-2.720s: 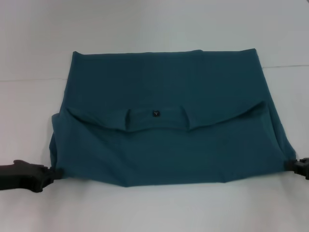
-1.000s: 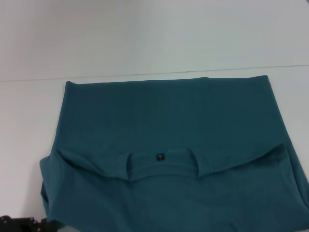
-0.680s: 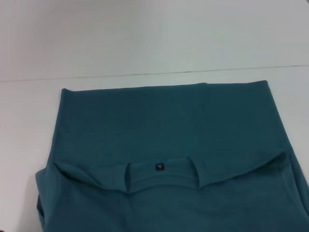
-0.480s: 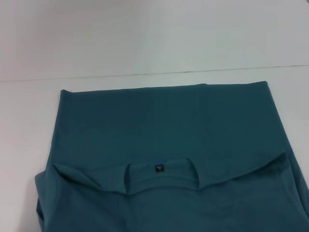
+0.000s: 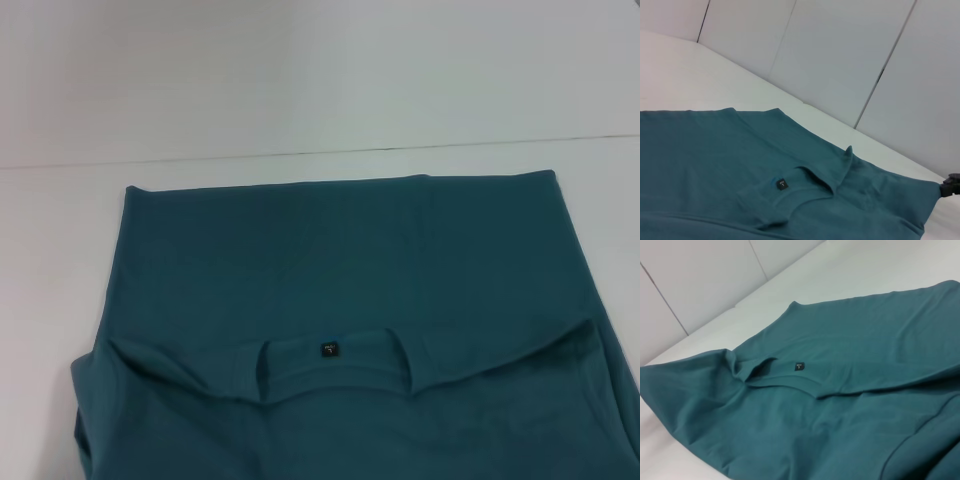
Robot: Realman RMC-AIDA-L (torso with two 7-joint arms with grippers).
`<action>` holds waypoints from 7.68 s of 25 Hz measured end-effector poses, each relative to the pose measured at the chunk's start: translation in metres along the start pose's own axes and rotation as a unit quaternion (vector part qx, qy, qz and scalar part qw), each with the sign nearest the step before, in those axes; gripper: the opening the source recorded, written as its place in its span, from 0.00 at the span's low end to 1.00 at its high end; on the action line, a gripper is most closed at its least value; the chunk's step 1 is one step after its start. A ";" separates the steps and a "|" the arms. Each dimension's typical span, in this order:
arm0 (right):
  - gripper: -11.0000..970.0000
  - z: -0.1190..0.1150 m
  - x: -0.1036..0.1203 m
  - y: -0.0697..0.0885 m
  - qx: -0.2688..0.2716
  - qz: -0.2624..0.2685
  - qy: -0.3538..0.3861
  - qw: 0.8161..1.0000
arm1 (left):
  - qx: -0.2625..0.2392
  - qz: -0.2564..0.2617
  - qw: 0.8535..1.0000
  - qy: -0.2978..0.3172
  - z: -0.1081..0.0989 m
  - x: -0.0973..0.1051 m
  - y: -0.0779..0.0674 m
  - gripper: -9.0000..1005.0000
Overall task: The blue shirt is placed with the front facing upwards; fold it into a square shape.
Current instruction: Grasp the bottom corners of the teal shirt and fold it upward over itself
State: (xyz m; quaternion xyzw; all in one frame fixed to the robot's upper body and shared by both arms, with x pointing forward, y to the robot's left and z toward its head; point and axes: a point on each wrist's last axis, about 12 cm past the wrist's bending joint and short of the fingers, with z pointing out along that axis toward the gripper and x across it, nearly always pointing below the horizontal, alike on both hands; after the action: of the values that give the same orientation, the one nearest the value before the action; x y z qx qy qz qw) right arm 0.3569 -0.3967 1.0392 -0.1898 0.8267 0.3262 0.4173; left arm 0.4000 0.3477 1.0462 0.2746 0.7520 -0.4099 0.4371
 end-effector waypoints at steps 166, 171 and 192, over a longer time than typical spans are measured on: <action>0.11 0.188 -0.210 -0.105 0.278 -0.098 -0.072 0.953 | -0.321 -0.016 0.944 -0.081 0.170 -0.134 0.132 0.04; 0.12 0.190 -0.210 -0.106 0.287 -0.095 -0.073 0.950 | -0.323 -0.012 0.943 -0.080 0.173 -0.137 0.132 0.04; 0.60 0.201 -0.211 -0.102 0.317 -0.126 -0.070 0.937 | -0.367 -0.016 0.925 -0.092 0.176 -0.132 0.134 0.37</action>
State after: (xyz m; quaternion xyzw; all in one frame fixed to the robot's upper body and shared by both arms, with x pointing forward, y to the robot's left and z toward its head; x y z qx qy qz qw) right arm 0.6524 -0.3206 1.0835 -0.1268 0.8252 0.0044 0.5505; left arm 0.6406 0.2585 1.0628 0.0435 0.8105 -0.1359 0.5681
